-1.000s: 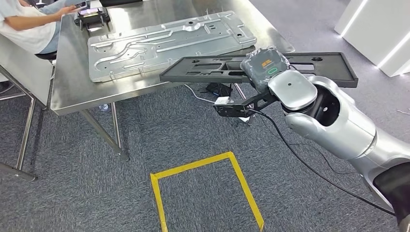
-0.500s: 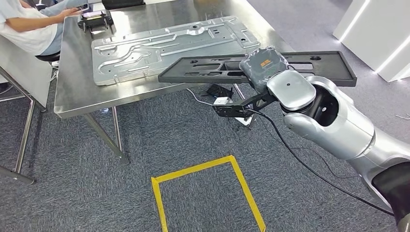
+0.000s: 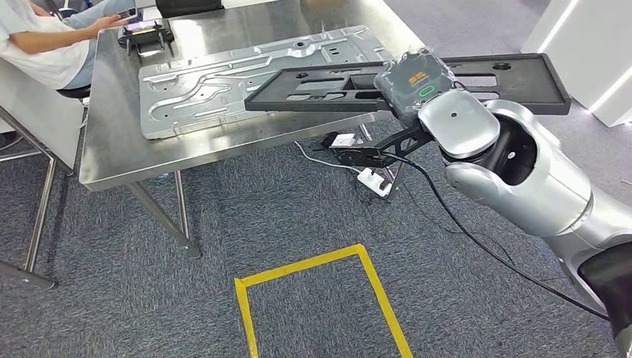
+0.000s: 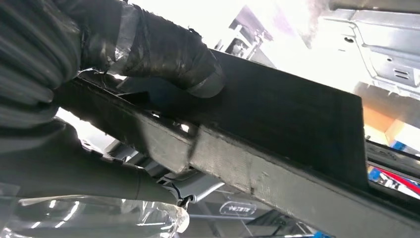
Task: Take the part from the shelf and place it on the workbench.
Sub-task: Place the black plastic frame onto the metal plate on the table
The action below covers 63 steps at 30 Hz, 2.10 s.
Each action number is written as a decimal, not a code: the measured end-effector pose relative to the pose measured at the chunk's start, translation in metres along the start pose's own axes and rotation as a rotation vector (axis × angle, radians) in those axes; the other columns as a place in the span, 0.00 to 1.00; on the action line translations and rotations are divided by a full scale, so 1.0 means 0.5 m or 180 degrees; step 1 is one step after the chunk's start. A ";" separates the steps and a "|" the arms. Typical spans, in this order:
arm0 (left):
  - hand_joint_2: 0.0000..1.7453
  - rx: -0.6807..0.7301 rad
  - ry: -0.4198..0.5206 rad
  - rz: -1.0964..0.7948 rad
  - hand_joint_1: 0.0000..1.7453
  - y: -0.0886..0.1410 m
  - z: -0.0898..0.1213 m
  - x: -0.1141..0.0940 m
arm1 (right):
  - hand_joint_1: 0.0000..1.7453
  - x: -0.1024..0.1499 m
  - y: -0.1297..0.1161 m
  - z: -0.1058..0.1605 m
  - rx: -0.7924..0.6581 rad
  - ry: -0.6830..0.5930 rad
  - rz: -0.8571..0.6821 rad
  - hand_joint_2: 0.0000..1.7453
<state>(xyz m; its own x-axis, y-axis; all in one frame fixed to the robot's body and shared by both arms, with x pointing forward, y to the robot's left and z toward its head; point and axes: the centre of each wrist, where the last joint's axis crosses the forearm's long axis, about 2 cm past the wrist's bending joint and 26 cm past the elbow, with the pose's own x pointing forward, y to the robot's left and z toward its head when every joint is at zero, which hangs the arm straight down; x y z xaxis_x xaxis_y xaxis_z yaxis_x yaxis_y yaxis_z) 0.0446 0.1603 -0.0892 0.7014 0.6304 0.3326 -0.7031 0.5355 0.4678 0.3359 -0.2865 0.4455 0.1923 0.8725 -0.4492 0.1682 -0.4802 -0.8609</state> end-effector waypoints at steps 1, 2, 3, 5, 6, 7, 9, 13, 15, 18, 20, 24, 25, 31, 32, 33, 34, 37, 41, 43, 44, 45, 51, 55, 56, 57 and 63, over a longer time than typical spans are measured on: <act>1.00 0.0002 -0.0002 0.0000 0.00 0.000 -0.001 0.000 | 1.00 -0.001 -0.002 0.001 -0.0014 0.0001 -0.0002 1.00; 1.00 0.0003 -0.0005 0.0001 0.00 0.000 -0.001 0.001 | 1.00 -0.002 -0.005 0.001 -0.0031 0.0005 -0.0005 1.00; 1.00 0.0004 -0.0008 0.0002 0.00 0.000 -0.001 0.001 | 1.00 -0.002 -0.008 0.001 -0.0043 0.0007 -0.0006 1.00; 1.00 0.0005 -0.0015 0.0005 0.00 0.000 -0.001 0.001 | 1.00 -0.003 -0.011 0.001 -0.0053 0.0008 -0.0006 1.00; 1.00 0.0006 -0.0018 0.0007 0.00 0.000 -0.001 0.001 | 1.00 -0.003 -0.011 0.002 -0.0052 0.0005 -0.0004 1.00; 1.00 0.0007 -0.0018 0.0007 0.00 0.000 -0.001 0.001 | 1.00 -0.003 -0.012 0.002 -0.0050 0.0002 0.0000 1.00; 1.00 0.0007 -0.0023 0.0009 0.00 0.000 -0.001 0.001 | 1.00 -0.004 -0.016 0.003 -0.0053 0.0003 0.0010 1.00; 1.00 0.0016 -0.0024 0.0033 0.00 -0.001 -0.002 0.004 | 1.00 -0.008 -0.025 0.003 -0.0081 0.0017 0.0020 1.00; 1.00 0.0021 -0.0023 0.0051 0.00 -0.001 -0.001 0.004 | 1.00 -0.009 -0.026 0.004 -0.0085 0.0010 0.0018 1.00; 1.00 0.0021 -0.0032 0.0061 0.00 -0.003 0.000 0.004 | 1.00 -0.010 -0.029 0.005 -0.0105 0.0012 0.0014 1.00; 1.00 0.0018 -0.0034 0.0064 0.00 -0.004 0.001 0.005 | 1.00 -0.010 -0.029 0.005 -0.0105 0.0010 0.0015 1.00; 1.00 0.0017 -0.0032 0.0064 0.00 -0.004 0.001 0.004 | 1.00 -0.008 -0.026 0.006 -0.0090 -0.0001 0.0015 1.00; 1.00 0.0017 -0.0032 0.0064 0.00 -0.004 0.001 0.004 | 1.00 -0.008 -0.027 0.006 -0.0092 -0.0001 0.0015 1.00; 1.00 0.0017 -0.0038 0.0069 0.00 -0.004 0.001 0.006 | 1.00 -0.008 -0.028 0.008 -0.0102 -0.0010 0.0013 1.00; 1.00 0.0017 -0.0039 0.0070 0.00 -0.004 0.001 0.007 | 1.00 -0.008 -0.029 0.008 -0.0105 -0.0009 0.0012 1.00; 1.00 0.0017 -0.0039 0.0071 0.00 -0.005 0.001 0.007 | 1.00 -0.008 -0.029 0.008 -0.0106 -0.0008 0.0012 1.00; 1.00 0.0017 -0.0038 0.0073 0.00 -0.005 0.001 0.007 | 1.00 -0.008 -0.029 0.008 -0.0106 -0.0008 0.0012 1.00; 1.00 0.0024 -0.0028 0.0083 0.00 -0.004 0.000 0.007 | 1.00 -0.007 -0.027 0.008 -0.0094 -0.0014 0.0015 1.00; 1.00 0.0033 -0.0040 0.0092 0.00 -0.003 -0.001 0.007 | 1.00 -0.005 -0.024 0.009 -0.0101 -0.0015 0.0007 1.00; 1.00 0.0035 -0.0054 0.0091 0.00 -0.003 -0.002 0.009 | 1.00 -0.005 -0.023 0.009 -0.0119 -0.0007 0.0002 1.00; 1.00 0.0034 -0.0060 0.0088 0.00 -0.003 -0.003 0.009 | 1.00 -0.004 -0.022 0.009 -0.0123 -0.0007 -0.0001 1.00; 1.00 0.0031 -0.0065 0.0082 0.00 -0.003 -0.003 0.009 | 1.00 -0.003 -0.021 0.010 -0.0129 -0.0010 -0.0006 1.00; 1.00 -0.0006 -0.0126 0.0018 0.00 -0.004 0.000 0.007 | 1.00 0.012 -0.029 0.012 -0.0409 -0.0074 -0.0168 1.00; 1.00 -0.0021 -0.0157 -0.0006 0.00 -0.004 0.000 0.007 | 1.00 0.048 -0.019 0.015 -0.0448 -0.0221 -0.0159 1.00; 1.00 -0.0021 -0.0163 -0.0011 0.00 -0.004 0.000 0.007 | 1.00 0.053 -0.017 0.015 -0.0439 -0.0243 -0.0145 1.00; 1.00 -0.0021 -0.0168 -0.0016 0.00 -0.004 0.000 0.007 | 1.00 0.057 -0.015 0.016 -0.0432 -0.0263 -0.0132 1.00; 1.00 0.0003 -0.0166 -0.0020 0.00 -0.001 -0.005 0.010 | 1.00 0.074 0.001 0.020 -0.0377 -0.0351 -0.0112 1.00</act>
<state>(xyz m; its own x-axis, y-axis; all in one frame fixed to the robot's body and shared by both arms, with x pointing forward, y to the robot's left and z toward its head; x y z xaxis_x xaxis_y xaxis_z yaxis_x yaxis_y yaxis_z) 0.0483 0.1648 -0.0897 0.7109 0.5969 0.3721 -0.6987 0.5388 0.4707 0.3336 -0.2535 0.4263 0.0779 0.8905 -0.4483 0.2872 -0.4506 -0.8453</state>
